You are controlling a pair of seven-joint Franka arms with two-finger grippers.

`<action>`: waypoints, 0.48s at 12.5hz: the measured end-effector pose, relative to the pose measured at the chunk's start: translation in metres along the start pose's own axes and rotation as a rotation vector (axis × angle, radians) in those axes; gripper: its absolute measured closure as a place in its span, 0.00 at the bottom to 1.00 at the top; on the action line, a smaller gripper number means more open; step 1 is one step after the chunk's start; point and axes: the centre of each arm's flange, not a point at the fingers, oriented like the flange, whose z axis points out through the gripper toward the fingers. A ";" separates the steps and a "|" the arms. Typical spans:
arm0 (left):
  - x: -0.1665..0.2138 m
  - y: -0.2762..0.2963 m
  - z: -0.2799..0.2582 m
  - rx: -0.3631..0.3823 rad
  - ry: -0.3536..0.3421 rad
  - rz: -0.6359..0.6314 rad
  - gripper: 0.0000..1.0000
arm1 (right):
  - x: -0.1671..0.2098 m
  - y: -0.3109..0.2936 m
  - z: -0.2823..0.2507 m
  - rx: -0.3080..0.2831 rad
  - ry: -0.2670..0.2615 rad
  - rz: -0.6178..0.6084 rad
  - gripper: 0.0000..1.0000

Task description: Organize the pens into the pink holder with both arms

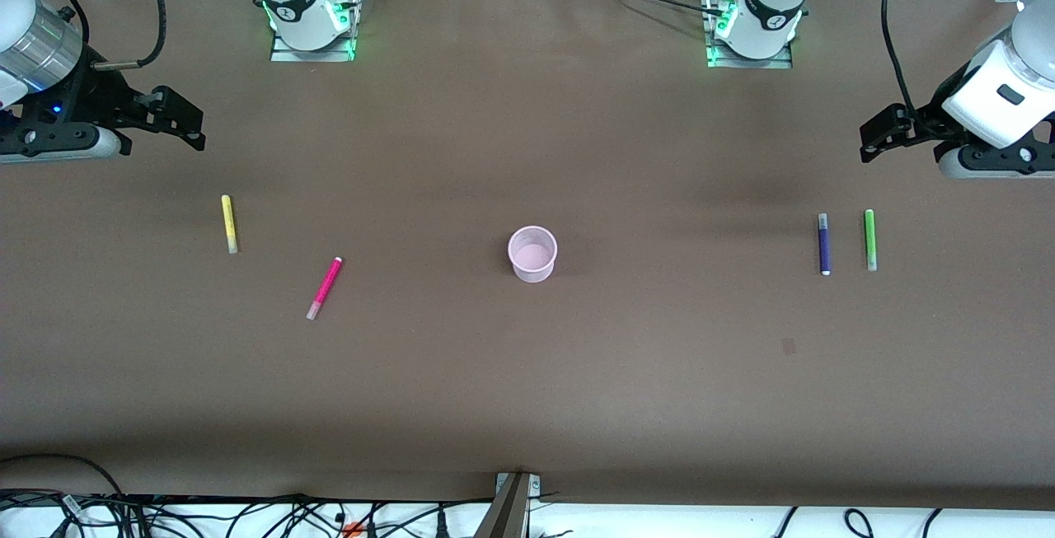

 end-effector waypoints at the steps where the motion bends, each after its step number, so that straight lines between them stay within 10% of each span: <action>1: -0.001 0.001 -0.001 0.001 0.002 0.001 0.00 | 0.000 0.000 0.000 0.000 0.000 0.001 0.00; 6: -0.002 -0.001 -0.003 0.006 0.003 -0.002 0.00 | -0.002 -0.003 -0.001 0.001 0.011 -0.003 0.00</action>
